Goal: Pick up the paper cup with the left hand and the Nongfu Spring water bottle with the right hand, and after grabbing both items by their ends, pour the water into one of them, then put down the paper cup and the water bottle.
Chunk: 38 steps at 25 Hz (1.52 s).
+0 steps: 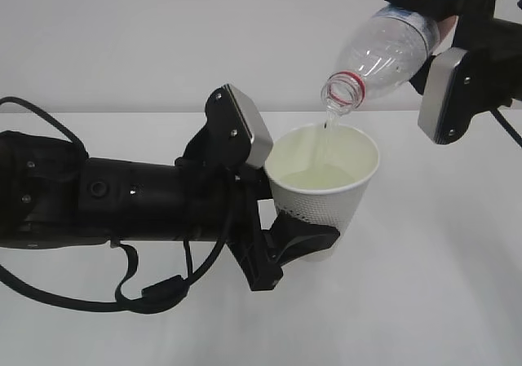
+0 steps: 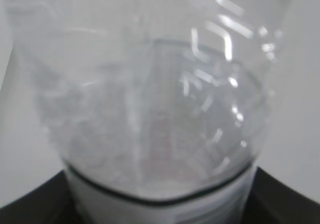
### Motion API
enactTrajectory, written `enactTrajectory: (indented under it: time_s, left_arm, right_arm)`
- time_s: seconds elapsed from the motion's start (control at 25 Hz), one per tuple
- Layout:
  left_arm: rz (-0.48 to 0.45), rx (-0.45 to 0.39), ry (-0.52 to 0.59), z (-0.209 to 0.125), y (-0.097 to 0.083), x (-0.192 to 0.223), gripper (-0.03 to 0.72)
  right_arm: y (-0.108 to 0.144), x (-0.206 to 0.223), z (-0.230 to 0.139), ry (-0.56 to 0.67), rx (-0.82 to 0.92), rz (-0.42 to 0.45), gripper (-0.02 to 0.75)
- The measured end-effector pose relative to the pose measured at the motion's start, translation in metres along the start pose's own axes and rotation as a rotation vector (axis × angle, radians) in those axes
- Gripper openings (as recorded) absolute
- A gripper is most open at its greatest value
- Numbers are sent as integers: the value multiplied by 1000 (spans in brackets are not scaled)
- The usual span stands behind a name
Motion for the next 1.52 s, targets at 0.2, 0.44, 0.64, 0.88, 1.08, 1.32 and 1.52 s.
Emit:
enactTrajectory:
  time_s: [0.2, 0.44, 0.64, 0.88, 1.08, 1.32, 1.52]
  left_arm:
    - [0, 0, 0, 0, 0, 0, 507]
    - [1, 0, 2, 0, 0, 0, 507]
    - [1, 0, 4, -1, 0, 0, 507]
    - [1, 2, 7, -1, 0, 0, 505]
    - [1, 1, 7, -2, 0, 0, 503]
    - [0, 1, 9, -2, 0, 0, 503]
    - [0, 1, 9, -2, 0, 0, 503]
  right_arm:
    - [-1, 0, 1, -4, 0, -4, 467]
    - [-2, 0, 1, -5, -3, -7, 467]
    - [-3, -1, 2, -8, -7, -11, 467]
    - [-3, -1, 2, -9, -9, -12, 467]
    - [-3, -1, 2, -9, -11, -12, 467]
    - [-3, -1, 2, -9, -11, -12, 467]
    - [-4, -1, 3, -10, -14, -13, 467]
Point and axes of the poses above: a point on each arm's last joint axis where the gripper is mounted, x pointing out along that axis toward the gripper, y along the wrist's bending axis when the last joint is at zero, z = x × y, the point moved 10 cm from there along x, pointing out along that axis toward the gripper, and after that the axes turned 14 degrees about x, right-handed, at the moved point
